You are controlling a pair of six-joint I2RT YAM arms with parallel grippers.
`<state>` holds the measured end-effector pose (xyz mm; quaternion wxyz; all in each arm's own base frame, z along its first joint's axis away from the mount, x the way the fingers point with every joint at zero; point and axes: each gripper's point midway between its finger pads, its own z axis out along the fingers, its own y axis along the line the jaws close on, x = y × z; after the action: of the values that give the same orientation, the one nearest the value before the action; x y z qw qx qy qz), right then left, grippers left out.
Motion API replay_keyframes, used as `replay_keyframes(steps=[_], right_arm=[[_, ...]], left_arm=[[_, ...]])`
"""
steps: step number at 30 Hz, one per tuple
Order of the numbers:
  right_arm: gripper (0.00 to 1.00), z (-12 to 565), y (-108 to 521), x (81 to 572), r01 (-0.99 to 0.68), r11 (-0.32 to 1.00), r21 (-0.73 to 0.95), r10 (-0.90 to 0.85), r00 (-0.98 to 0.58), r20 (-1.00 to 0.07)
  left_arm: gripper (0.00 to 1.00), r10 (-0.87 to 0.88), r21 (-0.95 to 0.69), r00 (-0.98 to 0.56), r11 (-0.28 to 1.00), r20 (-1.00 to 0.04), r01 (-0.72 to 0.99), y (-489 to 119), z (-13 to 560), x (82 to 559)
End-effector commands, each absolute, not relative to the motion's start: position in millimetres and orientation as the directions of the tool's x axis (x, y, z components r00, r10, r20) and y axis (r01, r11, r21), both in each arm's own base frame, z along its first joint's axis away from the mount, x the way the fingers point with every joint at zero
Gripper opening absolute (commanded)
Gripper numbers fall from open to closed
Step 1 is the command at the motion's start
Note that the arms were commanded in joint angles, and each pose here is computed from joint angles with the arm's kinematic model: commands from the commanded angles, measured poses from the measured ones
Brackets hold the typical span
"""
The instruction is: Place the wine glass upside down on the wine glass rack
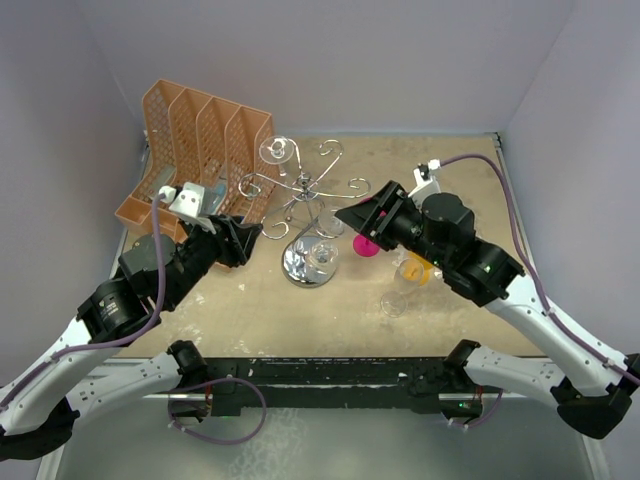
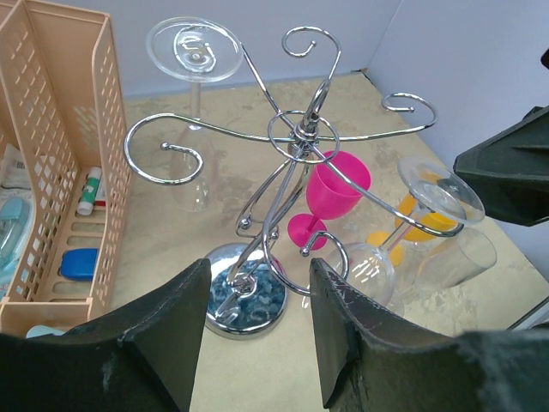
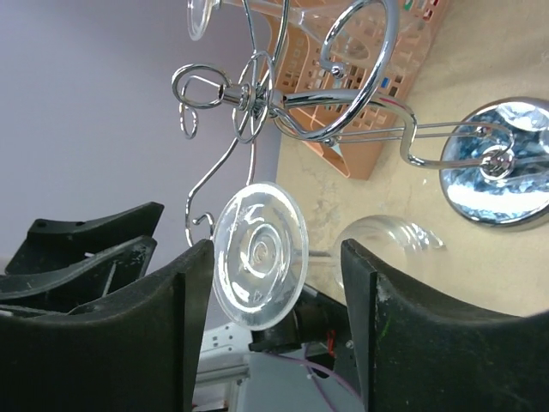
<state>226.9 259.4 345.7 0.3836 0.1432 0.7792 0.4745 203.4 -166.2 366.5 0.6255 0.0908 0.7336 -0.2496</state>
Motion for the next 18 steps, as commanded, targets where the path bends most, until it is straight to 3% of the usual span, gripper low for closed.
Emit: replay_keyframes(steps=[1,5,11,18], right_arm=[[0.69,365.9,247.9,228.3,-0.166,0.491,0.855,0.633,-0.606,-0.481],[0.79,376.7,234.1,228.5,-0.22,0.523,0.824,0.637,-0.542,-0.549],[0.79,403.4,198.6,226.2,-0.282,0.604,0.745,0.638,-0.39,-0.664],[0.7,379.1,145.4,249.2,-0.001,0.79,0.613,0.589,-0.274,-0.76]], left_arm=[[0.47,-0.237,-0.291,-0.171,0.832,-0.956,0.473,-165.8,391.1,197.6],[0.48,-0.226,-0.291,-0.188,0.825,-0.956,0.484,-167.3,391.7,194.4],[0.48,-0.234,-0.299,-0.196,0.842,-0.952,0.449,-158.6,388.6,194.5],[0.5,-0.241,-0.311,-0.214,0.858,-0.947,0.409,-147.1,386.4,191.6]])
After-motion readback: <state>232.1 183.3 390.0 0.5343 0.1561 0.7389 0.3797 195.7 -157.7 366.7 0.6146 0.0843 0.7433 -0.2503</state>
